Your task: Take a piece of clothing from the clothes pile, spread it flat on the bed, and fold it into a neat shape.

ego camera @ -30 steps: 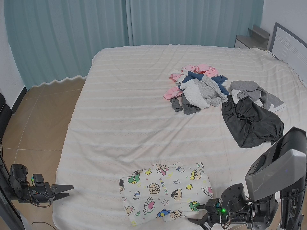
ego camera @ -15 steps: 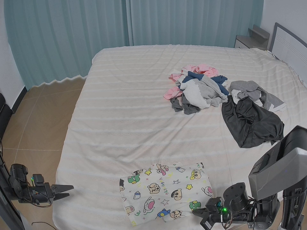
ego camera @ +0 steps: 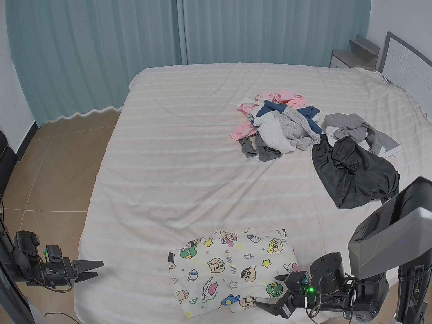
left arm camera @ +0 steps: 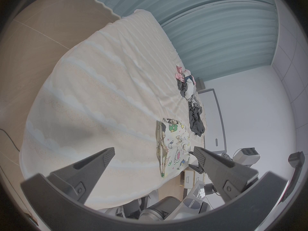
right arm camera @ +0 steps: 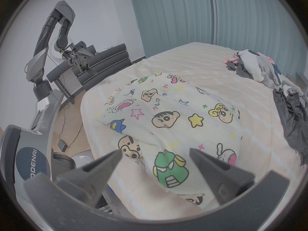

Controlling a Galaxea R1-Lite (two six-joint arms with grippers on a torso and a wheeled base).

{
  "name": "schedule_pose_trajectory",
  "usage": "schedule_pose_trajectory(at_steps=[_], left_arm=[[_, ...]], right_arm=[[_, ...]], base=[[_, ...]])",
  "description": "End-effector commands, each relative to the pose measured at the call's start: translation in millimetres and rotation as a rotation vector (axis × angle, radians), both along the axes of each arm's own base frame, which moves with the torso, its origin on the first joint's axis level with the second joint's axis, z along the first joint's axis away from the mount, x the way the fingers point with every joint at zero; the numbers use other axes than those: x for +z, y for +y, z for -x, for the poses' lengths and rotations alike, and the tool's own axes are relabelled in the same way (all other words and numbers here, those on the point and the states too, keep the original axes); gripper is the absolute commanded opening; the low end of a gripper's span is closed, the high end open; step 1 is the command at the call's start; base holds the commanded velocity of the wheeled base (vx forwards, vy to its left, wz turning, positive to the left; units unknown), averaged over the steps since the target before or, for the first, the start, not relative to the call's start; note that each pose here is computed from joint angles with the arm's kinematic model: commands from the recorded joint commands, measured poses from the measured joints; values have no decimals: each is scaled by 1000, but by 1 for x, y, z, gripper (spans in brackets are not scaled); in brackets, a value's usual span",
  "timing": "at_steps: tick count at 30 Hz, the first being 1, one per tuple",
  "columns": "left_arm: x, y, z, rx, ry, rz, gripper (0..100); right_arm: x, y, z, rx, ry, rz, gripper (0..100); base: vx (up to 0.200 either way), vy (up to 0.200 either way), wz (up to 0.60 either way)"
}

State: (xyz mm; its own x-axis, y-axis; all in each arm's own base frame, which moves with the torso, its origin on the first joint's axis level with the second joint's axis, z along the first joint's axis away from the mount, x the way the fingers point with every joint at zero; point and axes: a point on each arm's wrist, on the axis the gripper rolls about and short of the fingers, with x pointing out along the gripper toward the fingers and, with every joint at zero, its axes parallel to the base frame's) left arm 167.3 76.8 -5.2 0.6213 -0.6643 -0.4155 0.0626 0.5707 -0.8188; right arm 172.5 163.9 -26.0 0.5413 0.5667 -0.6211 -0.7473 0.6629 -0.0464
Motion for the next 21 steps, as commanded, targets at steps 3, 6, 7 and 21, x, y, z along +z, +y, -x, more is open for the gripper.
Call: schedule_pose_trajectory(at_steps=[3,6,7,21], left_arm=[[0,0,0,1,1,0,100],[0,0,0,1,1,0,100],[0,0,0,1,1,0,100],[0,0,0,0,0,2,100]], right_arm=[[-12,6,-4,8,11,12,100],[-15,7,-3,14,19,19,100],[-16,7,-3,14,21,22,0],[-14,5,-1,10,25,29,0]], base=[[0,0,0],[0,0,0],[0,0,0],[0,0,0]])
